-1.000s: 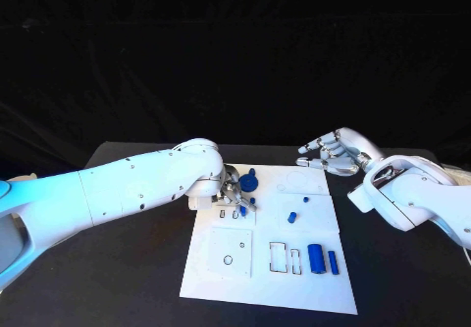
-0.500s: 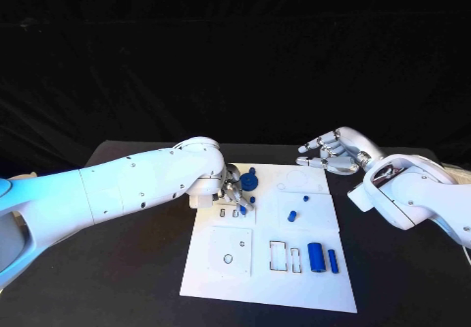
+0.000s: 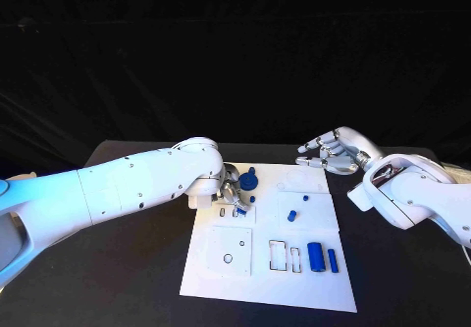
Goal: Assemble the parts on the task board
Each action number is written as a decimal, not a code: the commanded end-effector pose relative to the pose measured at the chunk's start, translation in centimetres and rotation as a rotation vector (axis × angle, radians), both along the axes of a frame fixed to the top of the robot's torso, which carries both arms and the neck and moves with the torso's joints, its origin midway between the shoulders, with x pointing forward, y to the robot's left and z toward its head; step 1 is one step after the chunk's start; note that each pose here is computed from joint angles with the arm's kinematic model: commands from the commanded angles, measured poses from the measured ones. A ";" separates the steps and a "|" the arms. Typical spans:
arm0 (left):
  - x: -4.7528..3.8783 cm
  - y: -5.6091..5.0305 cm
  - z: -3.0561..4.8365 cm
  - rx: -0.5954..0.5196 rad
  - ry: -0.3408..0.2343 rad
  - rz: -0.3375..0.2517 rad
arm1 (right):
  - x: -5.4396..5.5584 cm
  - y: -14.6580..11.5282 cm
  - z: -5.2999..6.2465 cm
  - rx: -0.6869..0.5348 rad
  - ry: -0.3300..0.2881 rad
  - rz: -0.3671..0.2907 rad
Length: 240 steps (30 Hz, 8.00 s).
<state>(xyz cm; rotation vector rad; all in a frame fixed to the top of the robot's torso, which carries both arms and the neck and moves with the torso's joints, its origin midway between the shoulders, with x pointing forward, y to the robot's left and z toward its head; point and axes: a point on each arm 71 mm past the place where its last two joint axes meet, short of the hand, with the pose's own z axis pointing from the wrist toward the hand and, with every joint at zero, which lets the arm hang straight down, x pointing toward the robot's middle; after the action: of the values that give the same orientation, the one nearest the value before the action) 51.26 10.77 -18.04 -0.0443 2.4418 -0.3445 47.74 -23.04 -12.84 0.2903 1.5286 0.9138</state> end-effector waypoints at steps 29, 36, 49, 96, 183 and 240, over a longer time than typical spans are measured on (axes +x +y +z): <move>-2.20 3.0 -0.34 -0.079 -0.124 0.163 | 0.1 0.0 -0.4 -0.005 0.017 0.007; -2.24 2.7 -1.11 -0.051 -0.117 0.142 | 0.0 -0.1 -0.4 -0.006 0.018 0.008; -2.09 2.6 -1.59 0.004 -0.096 0.101 | 0.0 0.0 -0.4 -0.006 0.019 0.009; -1.88 1.4 -2.40 0.039 -0.027 0.055 | -0.1 0.2 -0.4 -0.010 0.030 0.019; -1.14 2.7 -2.08 0.029 -0.019 0.089 | -0.1 -0.2 -0.5 -0.019 0.037 0.014; 6.37 6.3 0.46 0.065 -0.024 0.184 | 0.6 0.0 -0.9 -0.020 0.044 0.012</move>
<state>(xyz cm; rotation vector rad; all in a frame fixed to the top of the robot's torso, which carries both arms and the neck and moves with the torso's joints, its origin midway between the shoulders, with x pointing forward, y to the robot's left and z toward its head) 57.78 17.47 -17.50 -0.2553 2.3818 -0.1512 48.37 -23.25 -13.69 0.3009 1.5710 0.8986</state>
